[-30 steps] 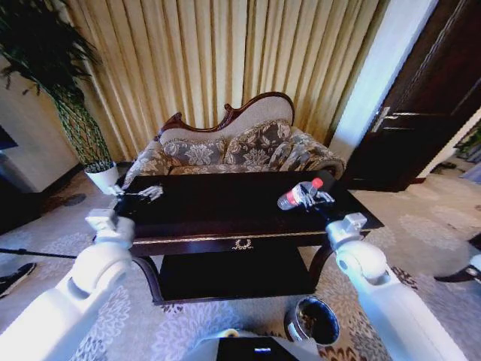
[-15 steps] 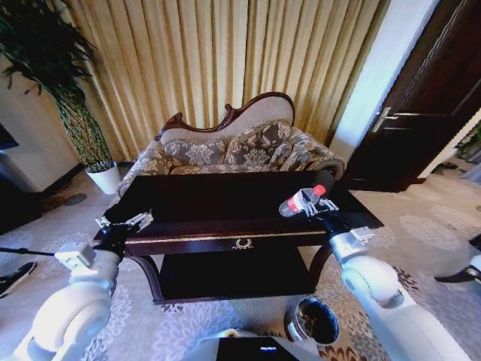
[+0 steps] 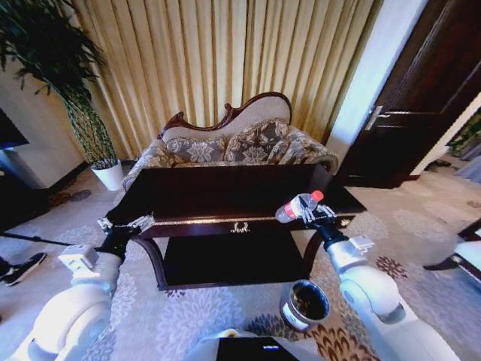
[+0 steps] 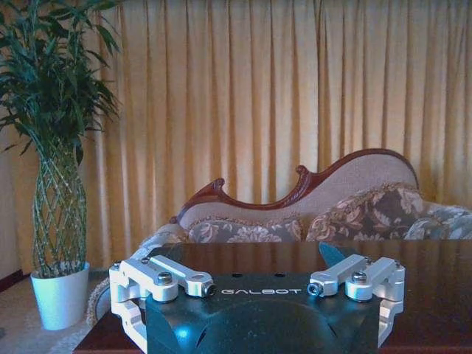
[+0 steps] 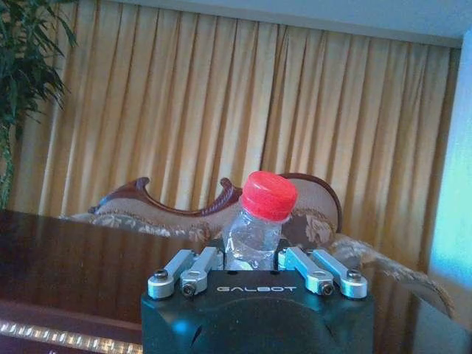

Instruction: Move to the front of the table and place the trash on the table into the trash bin.

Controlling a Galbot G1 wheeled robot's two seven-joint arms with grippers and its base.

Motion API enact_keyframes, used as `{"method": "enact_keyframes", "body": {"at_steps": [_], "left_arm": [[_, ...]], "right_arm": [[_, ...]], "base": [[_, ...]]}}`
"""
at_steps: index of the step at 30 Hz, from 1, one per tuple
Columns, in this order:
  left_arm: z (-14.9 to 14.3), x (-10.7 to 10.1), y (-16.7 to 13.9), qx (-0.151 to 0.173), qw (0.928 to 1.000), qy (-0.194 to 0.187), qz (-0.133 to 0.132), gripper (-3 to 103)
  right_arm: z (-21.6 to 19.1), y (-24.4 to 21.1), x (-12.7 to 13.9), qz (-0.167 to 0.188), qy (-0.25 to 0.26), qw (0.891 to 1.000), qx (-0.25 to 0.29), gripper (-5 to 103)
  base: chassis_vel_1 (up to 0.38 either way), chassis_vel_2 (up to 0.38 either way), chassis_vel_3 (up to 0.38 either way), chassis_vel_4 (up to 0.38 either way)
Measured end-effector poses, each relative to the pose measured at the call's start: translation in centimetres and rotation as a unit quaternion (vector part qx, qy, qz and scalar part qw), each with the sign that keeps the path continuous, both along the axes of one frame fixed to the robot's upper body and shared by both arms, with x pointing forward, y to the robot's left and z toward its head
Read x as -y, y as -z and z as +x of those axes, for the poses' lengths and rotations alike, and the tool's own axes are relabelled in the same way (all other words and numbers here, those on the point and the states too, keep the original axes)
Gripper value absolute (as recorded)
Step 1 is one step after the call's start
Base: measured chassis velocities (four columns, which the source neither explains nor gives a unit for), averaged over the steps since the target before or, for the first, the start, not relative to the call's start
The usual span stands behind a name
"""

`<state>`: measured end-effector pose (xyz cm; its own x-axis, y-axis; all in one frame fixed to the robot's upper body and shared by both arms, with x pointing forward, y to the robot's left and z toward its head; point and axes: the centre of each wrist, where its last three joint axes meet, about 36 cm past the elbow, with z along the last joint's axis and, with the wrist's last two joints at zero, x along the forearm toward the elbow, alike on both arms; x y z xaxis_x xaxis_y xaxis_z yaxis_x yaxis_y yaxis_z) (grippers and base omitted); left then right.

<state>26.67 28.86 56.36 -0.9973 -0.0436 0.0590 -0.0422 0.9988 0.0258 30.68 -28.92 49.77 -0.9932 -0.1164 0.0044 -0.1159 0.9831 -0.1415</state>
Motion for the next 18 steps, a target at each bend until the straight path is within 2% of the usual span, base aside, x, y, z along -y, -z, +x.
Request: {"method": "enact_keyframes", "body": {"at_steps": [2, 5, 6, 10, 11, 15, 16, 18], "left_arm": [[0.0, 0.0, 0.0, 0.000, 1.0000, 0.001, 0.000, 100], [0.0, 0.2, 0.1, 0.001, 1.0000, 0.001, -0.004, 100], [0.0, 0.2, 0.1, 0.001, 1.0000, 0.001, -0.004, 100], [0.1, 0.2, 0.1, 0.005, 1.0000, 0.000, -0.008, 100], [0.1, 0.2, 0.1, 0.005, 1.0000, 0.000, -0.008, 100], [0.2, 0.2, -0.1, 0.014, 0.9999, 0.002, -0.010, 100], [0.2, 0.2, -0.1, 0.014, 0.9999, 0.002, -0.010, 100], [0.2, 0.1, -0.1, 0.016, 0.9998, 0.001, -0.009, 100]], "right_arm": [[0.0, 0.4, 0.1, -0.001, 0.003, 1.000, -0.006, 27], [0.1, 3.4, 1.2, -0.008, 0.026, 0.997, -0.075, 27], [0.1, 3.4, 1.2, -0.008, 0.026, 0.997, -0.075, 27], [0.2, 9.2, 3.4, -0.020, 0.069, 0.983, -0.167, 27], [0.2, 9.2, 3.4, -0.020, 0.069, 0.983, -0.167, 27], [1.0, 15.6, 6.2, -0.044, 0.120, 0.967, -0.220, 27], [1.0, 15.6, 6.2, -0.044, 0.120, 0.967, -0.220, 27], [1.5, 19.2, 7.9, -0.073, 0.143, 0.959, -0.234, 27]], "base": [[0.073, -0.083, -0.108, 0.058], [0.000, 0.000, 0.000, 0.000], [0.000, 0.000, 0.000, 0.000], [-0.025, 0.027, 0.031, -0.042], [-0.032, 0.043, 0.032, -0.053], [0.000, 0.000, 0.000, 0.000], [0.000, 0.000, 0.000, 0.000], [0.000, 0.000, 0.000, 0.000]]}}
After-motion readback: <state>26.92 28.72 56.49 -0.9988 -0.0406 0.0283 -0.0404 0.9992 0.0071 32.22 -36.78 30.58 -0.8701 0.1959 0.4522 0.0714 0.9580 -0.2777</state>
